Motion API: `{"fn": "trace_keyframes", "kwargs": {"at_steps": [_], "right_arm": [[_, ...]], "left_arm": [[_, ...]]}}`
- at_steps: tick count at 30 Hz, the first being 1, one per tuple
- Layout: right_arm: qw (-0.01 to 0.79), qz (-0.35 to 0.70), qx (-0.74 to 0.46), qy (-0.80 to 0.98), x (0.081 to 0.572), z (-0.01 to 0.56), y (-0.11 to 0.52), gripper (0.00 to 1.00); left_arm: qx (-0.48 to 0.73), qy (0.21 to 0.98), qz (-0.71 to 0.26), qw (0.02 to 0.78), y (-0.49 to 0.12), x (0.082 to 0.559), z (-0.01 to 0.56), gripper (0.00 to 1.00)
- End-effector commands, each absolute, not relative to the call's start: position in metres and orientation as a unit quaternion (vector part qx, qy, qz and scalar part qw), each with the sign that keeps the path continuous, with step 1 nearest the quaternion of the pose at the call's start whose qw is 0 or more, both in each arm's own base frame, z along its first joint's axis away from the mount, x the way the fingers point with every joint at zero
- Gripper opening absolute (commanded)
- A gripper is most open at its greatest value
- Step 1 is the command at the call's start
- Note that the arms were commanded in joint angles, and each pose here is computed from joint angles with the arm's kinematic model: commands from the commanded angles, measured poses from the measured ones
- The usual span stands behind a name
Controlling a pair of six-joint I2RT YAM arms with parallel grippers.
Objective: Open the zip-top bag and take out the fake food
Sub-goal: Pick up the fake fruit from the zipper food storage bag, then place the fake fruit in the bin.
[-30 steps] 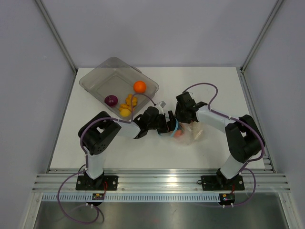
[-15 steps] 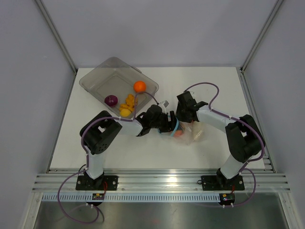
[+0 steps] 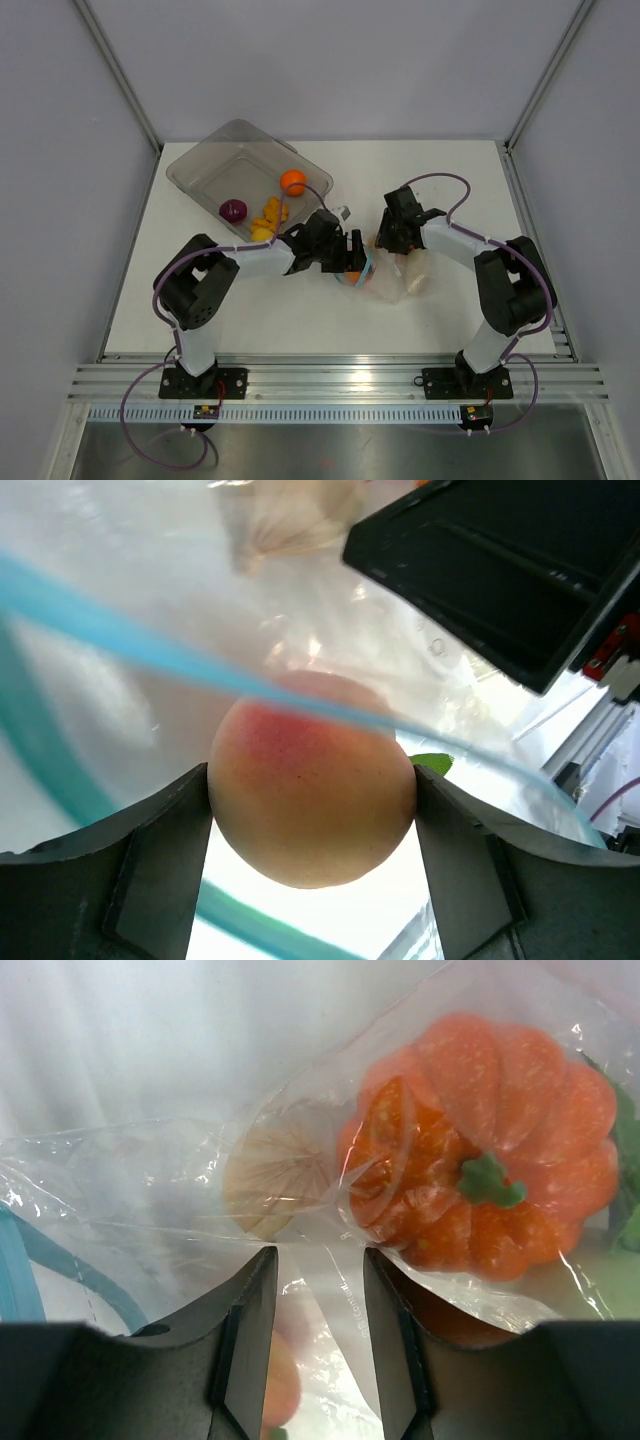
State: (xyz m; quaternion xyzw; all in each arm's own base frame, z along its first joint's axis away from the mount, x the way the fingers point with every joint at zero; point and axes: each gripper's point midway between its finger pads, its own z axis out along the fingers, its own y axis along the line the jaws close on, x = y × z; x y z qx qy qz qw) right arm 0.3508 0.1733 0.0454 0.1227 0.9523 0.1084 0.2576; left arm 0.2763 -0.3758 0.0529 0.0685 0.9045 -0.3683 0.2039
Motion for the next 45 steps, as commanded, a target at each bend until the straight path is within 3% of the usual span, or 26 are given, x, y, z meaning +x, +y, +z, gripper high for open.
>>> {"fn": "trace_keyframes", "kwargs": {"at_steps": [1,21,45], "right_arm": [[0.269,0.112,0.135,0.947,0.359,0.048,0.17,0.48],[0.28,0.115,0.135,0.943,0.362,0.052,0.168,0.47],[0.28,0.127,0.13,0.943,0.363,0.053,0.172,0.47]], "left_arm": [[0.078,0.899,-0.36,0.237,-0.366,0.29,0.085,0.74],[0.011,0.881,-0.342,0.325,-0.283,0.323,0.138,0.74],[-0.144,0.814,-0.392,0.403,-0.158,0.363,0.184,0.75]]}}
